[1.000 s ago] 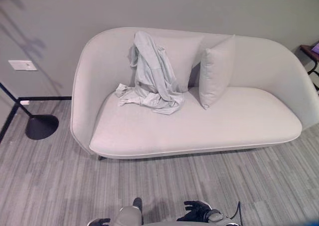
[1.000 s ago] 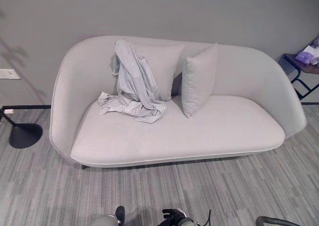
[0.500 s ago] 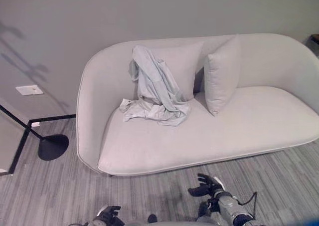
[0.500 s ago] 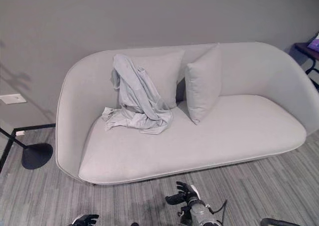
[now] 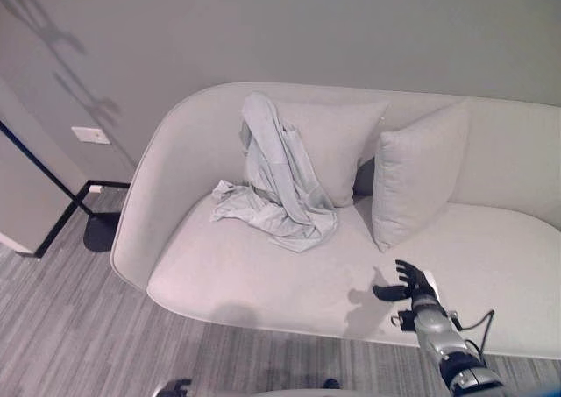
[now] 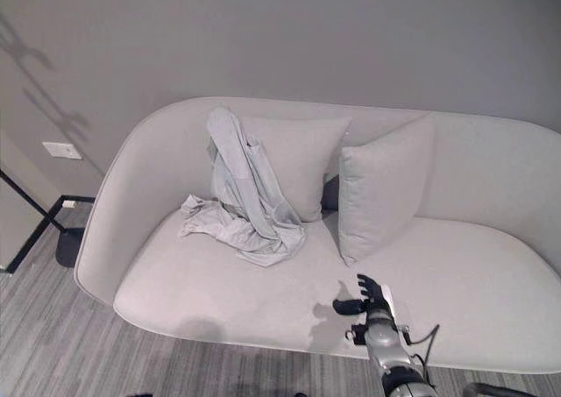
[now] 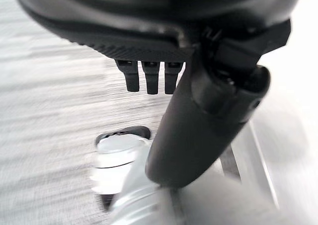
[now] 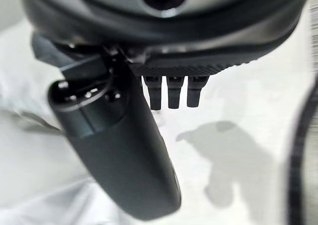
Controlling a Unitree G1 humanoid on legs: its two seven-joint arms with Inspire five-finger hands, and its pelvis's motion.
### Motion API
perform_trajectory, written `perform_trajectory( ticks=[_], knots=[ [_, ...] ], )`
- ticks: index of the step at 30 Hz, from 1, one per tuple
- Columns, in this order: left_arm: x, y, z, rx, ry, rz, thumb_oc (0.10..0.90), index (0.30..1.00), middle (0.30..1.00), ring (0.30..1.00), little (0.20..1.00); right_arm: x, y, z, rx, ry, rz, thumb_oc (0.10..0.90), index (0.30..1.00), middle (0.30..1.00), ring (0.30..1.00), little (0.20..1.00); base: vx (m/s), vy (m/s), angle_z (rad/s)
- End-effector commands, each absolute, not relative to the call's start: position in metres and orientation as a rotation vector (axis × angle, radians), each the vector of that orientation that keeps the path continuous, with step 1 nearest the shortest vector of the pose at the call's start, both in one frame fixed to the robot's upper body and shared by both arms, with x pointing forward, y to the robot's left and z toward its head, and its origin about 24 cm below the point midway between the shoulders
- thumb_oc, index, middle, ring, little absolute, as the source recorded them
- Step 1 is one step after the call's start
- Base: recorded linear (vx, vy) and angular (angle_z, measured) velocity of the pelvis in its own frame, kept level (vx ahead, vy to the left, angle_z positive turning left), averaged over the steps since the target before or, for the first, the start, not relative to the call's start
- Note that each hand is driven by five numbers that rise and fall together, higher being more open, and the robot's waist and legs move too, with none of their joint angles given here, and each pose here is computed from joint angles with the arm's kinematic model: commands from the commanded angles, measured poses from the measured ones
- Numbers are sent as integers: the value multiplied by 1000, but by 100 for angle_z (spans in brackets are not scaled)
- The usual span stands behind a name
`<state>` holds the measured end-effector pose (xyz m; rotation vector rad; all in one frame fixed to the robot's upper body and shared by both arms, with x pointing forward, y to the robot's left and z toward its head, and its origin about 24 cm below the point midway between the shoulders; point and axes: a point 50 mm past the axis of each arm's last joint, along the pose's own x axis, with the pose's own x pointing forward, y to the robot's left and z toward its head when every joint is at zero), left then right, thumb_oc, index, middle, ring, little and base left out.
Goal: Hang the clothes on the sofa on the clothes rack.
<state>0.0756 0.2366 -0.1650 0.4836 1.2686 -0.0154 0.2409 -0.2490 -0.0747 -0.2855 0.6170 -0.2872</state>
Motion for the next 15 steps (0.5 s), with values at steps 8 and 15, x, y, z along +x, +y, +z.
perform_trajectory(
  ticks=[8, 15],
  knots=[
    [69, 226, -169, 335, 1344, 73, 800, 900, 900, 900, 900, 274, -234, -57, 214, 476, -447, 800, 900, 900, 900, 900, 164, 7, 53],
    [41, 244, -168, 378, 1422, 139, 800, 900, 900, 900, 900, 269, -207, -72, 428, 523, -539, 800, 900, 900, 900, 900, 245, 121, -8]
  ],
)
